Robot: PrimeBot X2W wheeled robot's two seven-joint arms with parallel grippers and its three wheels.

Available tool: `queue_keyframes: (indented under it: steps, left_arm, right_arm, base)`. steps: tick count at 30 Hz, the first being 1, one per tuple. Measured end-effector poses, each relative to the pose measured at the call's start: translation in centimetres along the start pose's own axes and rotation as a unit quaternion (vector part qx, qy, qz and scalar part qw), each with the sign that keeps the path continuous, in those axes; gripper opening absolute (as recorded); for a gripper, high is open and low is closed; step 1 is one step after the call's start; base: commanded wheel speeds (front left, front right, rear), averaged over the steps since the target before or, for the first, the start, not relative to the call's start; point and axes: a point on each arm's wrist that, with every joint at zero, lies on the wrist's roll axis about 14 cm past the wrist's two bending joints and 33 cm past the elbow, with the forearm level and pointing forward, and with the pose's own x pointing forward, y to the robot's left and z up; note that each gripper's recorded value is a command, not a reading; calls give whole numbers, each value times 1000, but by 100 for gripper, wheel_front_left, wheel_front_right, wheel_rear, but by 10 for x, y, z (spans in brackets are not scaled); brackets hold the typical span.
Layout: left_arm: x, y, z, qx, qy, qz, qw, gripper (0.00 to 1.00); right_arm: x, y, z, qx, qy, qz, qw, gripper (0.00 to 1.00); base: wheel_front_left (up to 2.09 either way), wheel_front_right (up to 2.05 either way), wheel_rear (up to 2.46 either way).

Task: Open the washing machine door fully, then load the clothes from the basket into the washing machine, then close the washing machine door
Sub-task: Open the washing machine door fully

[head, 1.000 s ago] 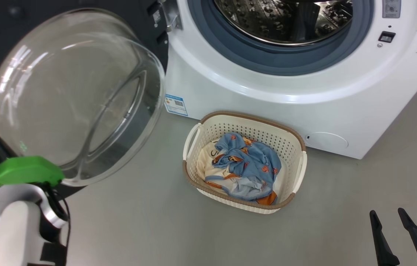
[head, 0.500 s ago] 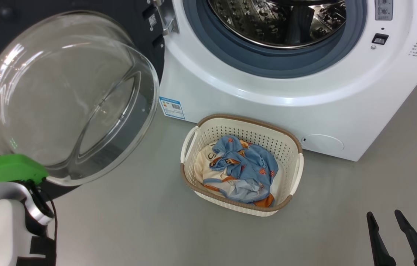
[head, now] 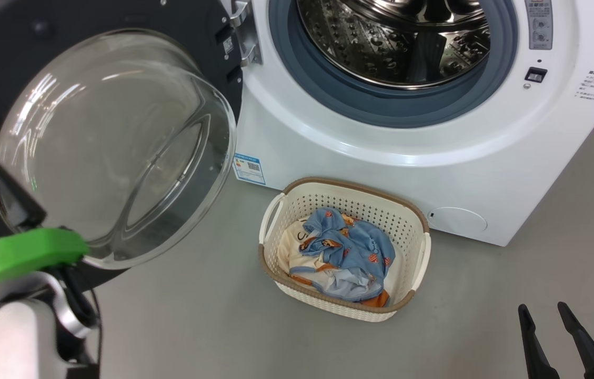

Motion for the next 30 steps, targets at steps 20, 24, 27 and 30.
queue_keyframes:
  steps: [20, 24, 27, 30]
  left_arm:
    - [-129, -153, -74, -46, 143, -323, 935, 100]
    - [-144, -158, -84, -43, 161, -347, 923, 100]
    - [-157, -161, -92, -39, 175, -364, 914, 100]
    - [-167, -158, -100, -25, 185, -373, 909, 100]
  right_arm:
    - [-31, -27, 21, -5, -32, -52, 998, 100]
    - [-46, -35, 26, -3, -42, -74, 996, 100]
    - [-58, -42, 30, -6, -48, -91, 995, 100]
    - [-72, -50, 35, -9, -57, -110, 992, 100]
  base:
    - [0, 0, 0]
    - [0, 0, 0]
    - [0, 0, 0]
    - [0, 0, 0]
